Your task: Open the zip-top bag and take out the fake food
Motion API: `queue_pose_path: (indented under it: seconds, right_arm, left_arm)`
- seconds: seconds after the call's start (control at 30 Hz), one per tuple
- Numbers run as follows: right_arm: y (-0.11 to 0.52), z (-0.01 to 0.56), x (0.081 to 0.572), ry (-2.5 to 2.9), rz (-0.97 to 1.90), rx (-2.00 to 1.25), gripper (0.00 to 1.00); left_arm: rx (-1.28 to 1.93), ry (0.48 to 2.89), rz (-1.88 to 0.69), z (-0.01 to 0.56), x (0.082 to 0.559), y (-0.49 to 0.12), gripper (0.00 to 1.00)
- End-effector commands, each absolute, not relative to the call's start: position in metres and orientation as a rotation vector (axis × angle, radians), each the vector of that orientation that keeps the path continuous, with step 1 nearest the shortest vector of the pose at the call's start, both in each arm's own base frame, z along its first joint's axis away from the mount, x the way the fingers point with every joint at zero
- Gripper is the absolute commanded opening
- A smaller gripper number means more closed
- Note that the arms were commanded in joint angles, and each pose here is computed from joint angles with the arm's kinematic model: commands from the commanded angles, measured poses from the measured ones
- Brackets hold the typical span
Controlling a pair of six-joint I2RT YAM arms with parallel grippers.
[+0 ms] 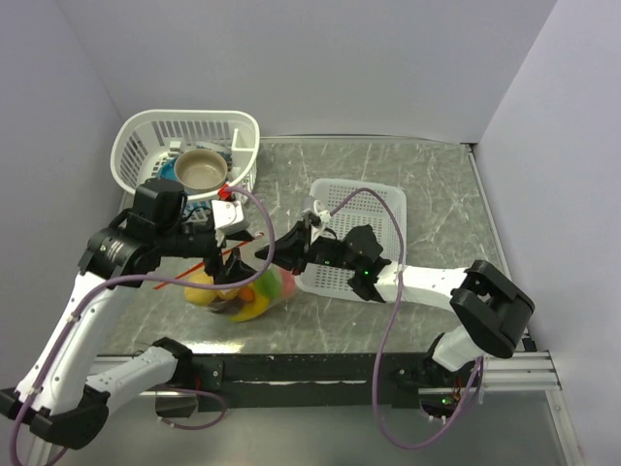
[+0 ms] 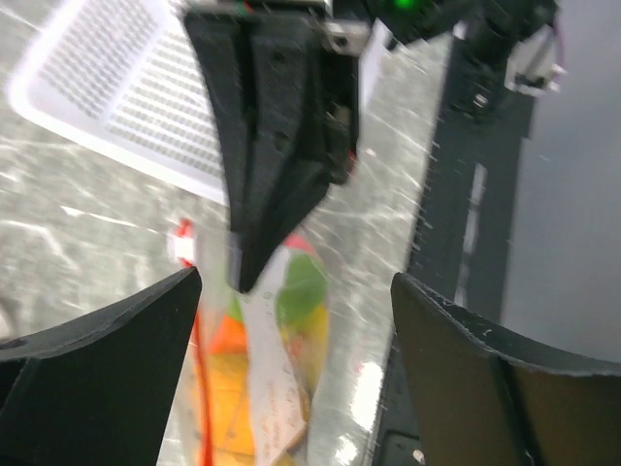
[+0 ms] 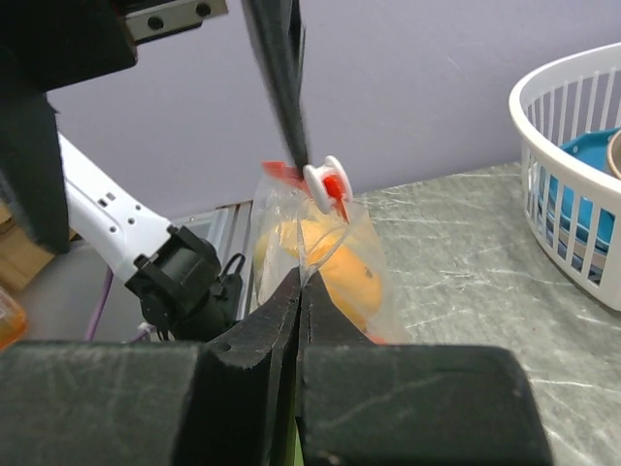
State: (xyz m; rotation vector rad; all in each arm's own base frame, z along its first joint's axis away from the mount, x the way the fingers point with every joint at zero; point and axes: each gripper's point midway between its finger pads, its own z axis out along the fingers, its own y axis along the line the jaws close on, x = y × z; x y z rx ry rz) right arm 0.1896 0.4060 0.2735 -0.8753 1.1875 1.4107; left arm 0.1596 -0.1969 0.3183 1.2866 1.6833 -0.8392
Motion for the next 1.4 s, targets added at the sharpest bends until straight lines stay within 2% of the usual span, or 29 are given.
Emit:
queue_pose_path:
  seconds: [0.0, 0.23, 0.33, 0.37, 0.4, 0.5, 0.6, 0.9, 1.17, 1.3, 1.37]
  right_arm:
    - [0.407, 0.31, 0.181, 1.055, 1.427, -0.877, 0.0]
    - [0.406, 0.307, 0.176, 1.06, 1.429, -0.888, 0.0]
    - [0.406, 0.307, 0.175, 1.056, 1.435, -0.896, 0.0]
    - [0.407, 0.307, 0.175, 1.059, 1.439, -0.894, 0.0]
    - [0.406, 0.306, 0.175, 1.062, 1.436, -0.892, 0.0]
    - [0.405, 0.304, 0.176, 1.067, 1.425, -0.888, 0.0]
    - [0.404, 0.305, 0.176, 1.063, 1.414, -0.888, 0.0]
    - [0.398, 0.307, 0.182, 1.072, 1.393, -0.864, 0.0]
    - [0.385, 0.313, 0.203, 1.088, 1.35, -0.789, 0.0]
    - [0.392, 0.312, 0.199, 1.083, 1.364, -0.852, 0.0]
    - [0.396, 0.309, 0.197, 1.095, 1.373, -0.893, 0.12]
  left_arm:
    - [1.232, 1.611, -0.761, 0.325, 0.192, -0.206, 0.84]
    - [1.232, 1.575, -0.717, 0.336, 0.208, -0.21, 0.76]
    - [1.233, 1.597, -0.709, 0.331, 0.209, -0.208, 0.68]
    - [1.237, 1.599, -0.708, 0.329, 0.209, -0.208, 0.65]
    - [1.24, 1.607, -0.706, 0.328, 0.209, -0.208, 0.55]
    - [1.252, 1.613, -0.69, 0.327, 0.208, -0.205, 0.37]
    - [1.268, 1.628, -0.672, 0.323, 0.205, -0.201, 0.25]
    - [1.304, 1.666, -0.667, 0.315, 0.201, -0.197, 0.15]
    - [1.328, 1.705, -0.641, 0.314, 0.189, -0.186, 0.14]
    - [1.333, 1.712, -0.66, 0.315, 0.183, -0.185, 0.13]
    - [1.343, 1.709, -0.684, 0.315, 0.182, -0.188, 0.13]
